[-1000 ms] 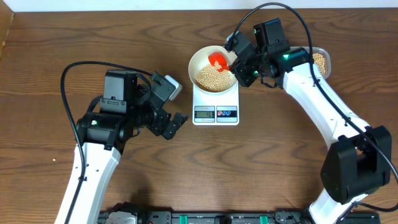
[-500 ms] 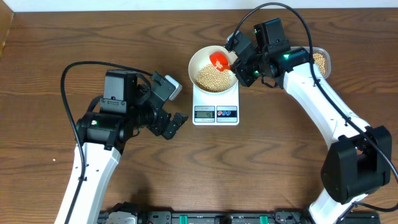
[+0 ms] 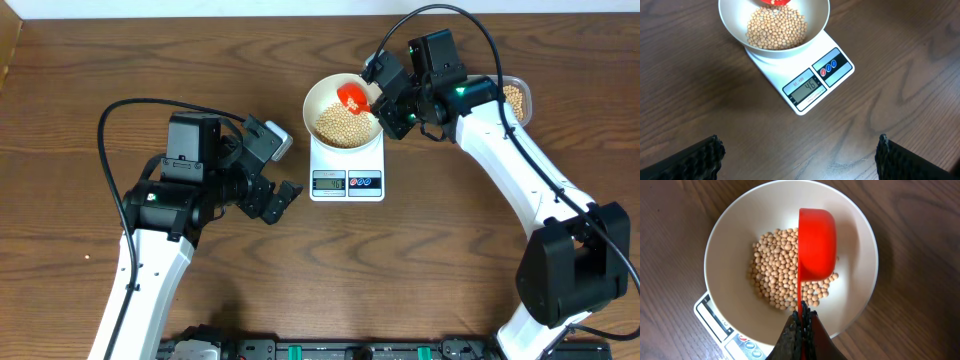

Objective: Scoop item into bowl and weigh 50g on scale
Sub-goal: 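Hold the red scoop over the bowl and shake out remaining soybeans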

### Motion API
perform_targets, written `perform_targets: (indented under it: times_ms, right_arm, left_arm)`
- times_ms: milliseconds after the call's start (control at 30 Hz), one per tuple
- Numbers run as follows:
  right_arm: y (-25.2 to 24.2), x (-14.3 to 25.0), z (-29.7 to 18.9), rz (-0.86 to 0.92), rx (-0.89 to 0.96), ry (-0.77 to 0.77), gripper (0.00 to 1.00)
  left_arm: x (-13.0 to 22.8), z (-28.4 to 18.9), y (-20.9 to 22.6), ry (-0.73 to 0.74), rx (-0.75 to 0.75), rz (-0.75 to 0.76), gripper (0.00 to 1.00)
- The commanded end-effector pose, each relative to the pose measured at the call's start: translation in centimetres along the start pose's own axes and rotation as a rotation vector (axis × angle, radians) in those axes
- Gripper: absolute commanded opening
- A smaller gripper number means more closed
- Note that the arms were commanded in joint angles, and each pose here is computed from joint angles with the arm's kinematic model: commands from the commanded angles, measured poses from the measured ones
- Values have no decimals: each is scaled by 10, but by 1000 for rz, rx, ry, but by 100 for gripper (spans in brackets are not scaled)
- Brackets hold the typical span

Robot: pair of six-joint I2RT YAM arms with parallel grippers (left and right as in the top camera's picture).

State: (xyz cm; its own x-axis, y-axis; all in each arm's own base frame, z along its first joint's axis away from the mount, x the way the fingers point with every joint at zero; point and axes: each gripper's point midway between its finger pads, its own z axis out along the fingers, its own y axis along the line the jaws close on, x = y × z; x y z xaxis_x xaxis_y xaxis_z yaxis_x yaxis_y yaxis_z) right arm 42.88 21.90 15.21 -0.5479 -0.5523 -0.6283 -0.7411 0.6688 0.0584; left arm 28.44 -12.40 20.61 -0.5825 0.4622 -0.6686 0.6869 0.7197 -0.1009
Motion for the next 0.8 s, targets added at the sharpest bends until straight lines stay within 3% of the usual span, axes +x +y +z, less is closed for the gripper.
perform_targets:
  times_ms: [0,767]
  right_arm:
    - [-1,-13,-8,-52,18,-28,1]
    - [-1,-14,-8,-157,21,-32,1]
  left_arm:
    - [-8,-3,2,-13,-11,27,99]
    - [-8,-3,2,-13,-11,27,99]
